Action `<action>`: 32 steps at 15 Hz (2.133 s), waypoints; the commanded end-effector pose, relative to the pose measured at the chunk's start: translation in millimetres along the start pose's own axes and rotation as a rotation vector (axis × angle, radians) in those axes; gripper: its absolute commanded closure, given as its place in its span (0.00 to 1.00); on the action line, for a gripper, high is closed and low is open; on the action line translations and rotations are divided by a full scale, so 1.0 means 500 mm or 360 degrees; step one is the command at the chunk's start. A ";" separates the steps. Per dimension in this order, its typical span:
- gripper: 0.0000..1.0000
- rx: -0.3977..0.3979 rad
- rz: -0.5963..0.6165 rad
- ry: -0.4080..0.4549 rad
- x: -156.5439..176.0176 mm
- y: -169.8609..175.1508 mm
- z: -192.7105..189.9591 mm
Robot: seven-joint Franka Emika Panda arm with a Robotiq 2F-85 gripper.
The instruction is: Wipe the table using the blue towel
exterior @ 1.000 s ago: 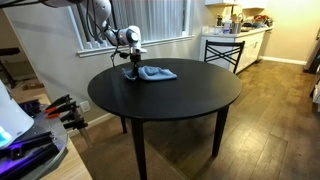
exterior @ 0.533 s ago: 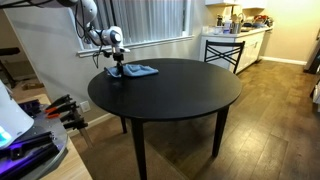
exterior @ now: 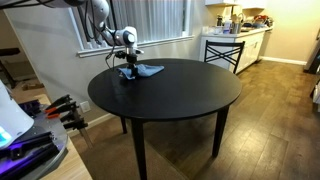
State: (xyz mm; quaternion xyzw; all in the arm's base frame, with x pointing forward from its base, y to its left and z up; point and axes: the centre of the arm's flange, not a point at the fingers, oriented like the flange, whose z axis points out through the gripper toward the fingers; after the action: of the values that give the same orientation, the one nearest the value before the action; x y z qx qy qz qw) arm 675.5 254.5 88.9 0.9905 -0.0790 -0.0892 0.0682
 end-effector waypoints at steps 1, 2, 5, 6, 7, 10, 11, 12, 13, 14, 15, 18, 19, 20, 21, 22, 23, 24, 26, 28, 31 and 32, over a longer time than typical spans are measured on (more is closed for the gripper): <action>0.98 0.0058 0.0228 -0.0213 0.084 0.183 0.049; 0.98 0.0074 0.0320 -0.0251 0.099 0.240 0.057; 0.98 0.0149 0.0595 -0.0305 0.142 0.410 0.080; 0.98 0.0176 0.0681 -0.0314 0.157 0.466 0.090; 0.98 0.0199 0.0773 -0.0317 0.167 0.524 0.100; 0.98 0.0259 0.1026 -0.0345 0.167 0.673 0.132; 0.98 0.0282 0.1107 -0.0358 0.167 0.704 0.139; 0.98 0.0301 0.1189 -0.0375 0.170 0.721 0.144; 0.98 0.0309 0.1269 -0.0402 0.180 0.715 0.146; 0.98 0.0311 0.1307 -0.0414 0.185 0.702 0.147; 0.98 0.0283 0.1288 -0.0424 0.192 0.662 0.147; 0.98 0.0174 0.1032 -0.0398 0.184 0.524 0.112; 0.98 0.0129 0.0946 -0.0375 0.175 0.482 0.100; 0.98 0.0104 0.0865 -0.0351 0.163 0.431 0.089; 0.98 0.0073 0.0781 -0.0329 0.148 0.376 0.081; 0.98 0.0047 0.0697 -0.0311 0.132 0.320 0.076; 0.98 0.0021 0.0609 -0.0289 0.113 0.259 0.070; 0.98 0.0002 0.0525 -0.0272 0.092 0.202 0.064; 0.98 -0.0016 0.0361 -0.0243 0.045 0.091 0.054; 0.98 -0.0021 0.0204 -0.0233 -0.006 -0.021 0.048; 0.98 0.0004 -0.0029 -0.0209 -0.085 -0.140 0.019; 0.98 0.0004 -0.0110 -0.0203 -0.104 -0.160 0.011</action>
State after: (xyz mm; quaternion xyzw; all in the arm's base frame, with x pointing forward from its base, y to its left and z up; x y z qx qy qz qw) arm 651.4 308.0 85.4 0.9796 -0.1224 -0.1471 0.0620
